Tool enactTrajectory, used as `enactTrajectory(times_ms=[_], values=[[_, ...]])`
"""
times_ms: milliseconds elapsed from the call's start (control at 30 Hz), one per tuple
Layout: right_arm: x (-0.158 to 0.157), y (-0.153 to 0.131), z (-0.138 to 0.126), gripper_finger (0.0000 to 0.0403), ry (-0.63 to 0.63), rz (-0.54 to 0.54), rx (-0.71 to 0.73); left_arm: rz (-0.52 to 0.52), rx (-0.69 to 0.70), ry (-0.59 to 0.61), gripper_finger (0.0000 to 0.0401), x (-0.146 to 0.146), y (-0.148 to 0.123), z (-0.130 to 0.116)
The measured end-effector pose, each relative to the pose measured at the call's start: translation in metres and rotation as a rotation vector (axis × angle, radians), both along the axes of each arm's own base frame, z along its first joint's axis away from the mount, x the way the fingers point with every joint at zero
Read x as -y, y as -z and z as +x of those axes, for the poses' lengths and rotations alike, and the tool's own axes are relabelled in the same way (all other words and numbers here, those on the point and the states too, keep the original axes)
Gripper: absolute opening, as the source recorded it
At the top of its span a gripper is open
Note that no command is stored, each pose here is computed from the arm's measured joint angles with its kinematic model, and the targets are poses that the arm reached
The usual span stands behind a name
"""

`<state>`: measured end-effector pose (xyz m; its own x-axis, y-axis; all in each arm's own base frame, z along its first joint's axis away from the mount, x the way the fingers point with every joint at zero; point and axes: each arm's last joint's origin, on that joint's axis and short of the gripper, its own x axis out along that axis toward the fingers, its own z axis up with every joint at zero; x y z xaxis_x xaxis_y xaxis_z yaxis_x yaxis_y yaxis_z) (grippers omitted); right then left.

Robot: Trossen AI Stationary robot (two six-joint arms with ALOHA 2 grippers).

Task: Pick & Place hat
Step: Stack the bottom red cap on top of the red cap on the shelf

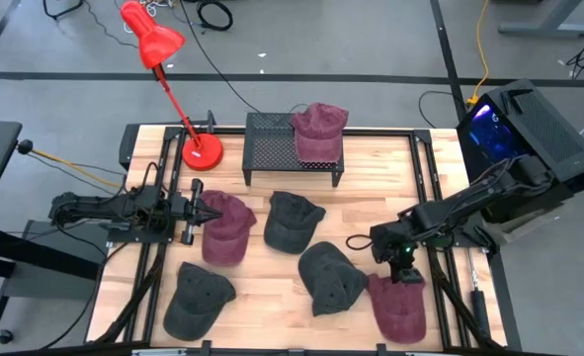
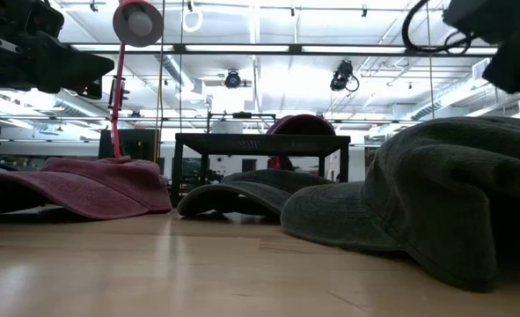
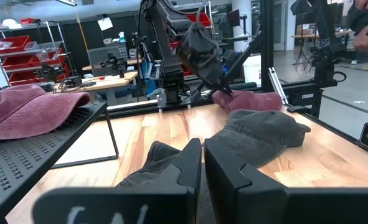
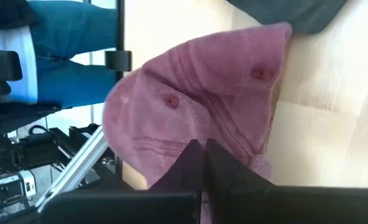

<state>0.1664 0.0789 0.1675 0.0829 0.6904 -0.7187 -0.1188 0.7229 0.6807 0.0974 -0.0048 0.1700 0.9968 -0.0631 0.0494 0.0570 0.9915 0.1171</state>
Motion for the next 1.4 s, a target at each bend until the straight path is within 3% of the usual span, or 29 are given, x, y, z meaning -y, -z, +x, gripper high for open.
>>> enactTrajectory(times_ms=[467, 1400], values=[[0.006, -0.020, -0.016, 0.0000, 0.008, -0.025, -0.031, 0.000, 0.000, 0.000, 0.0028, 0.000, 0.000, 0.000], [0.031, -0.124, -0.024, 0.0000, 0.039, -0.295, 0.125, 0.000, 0.000, 0.000, 0.0028, 0.000, 0.000, 0.000]])
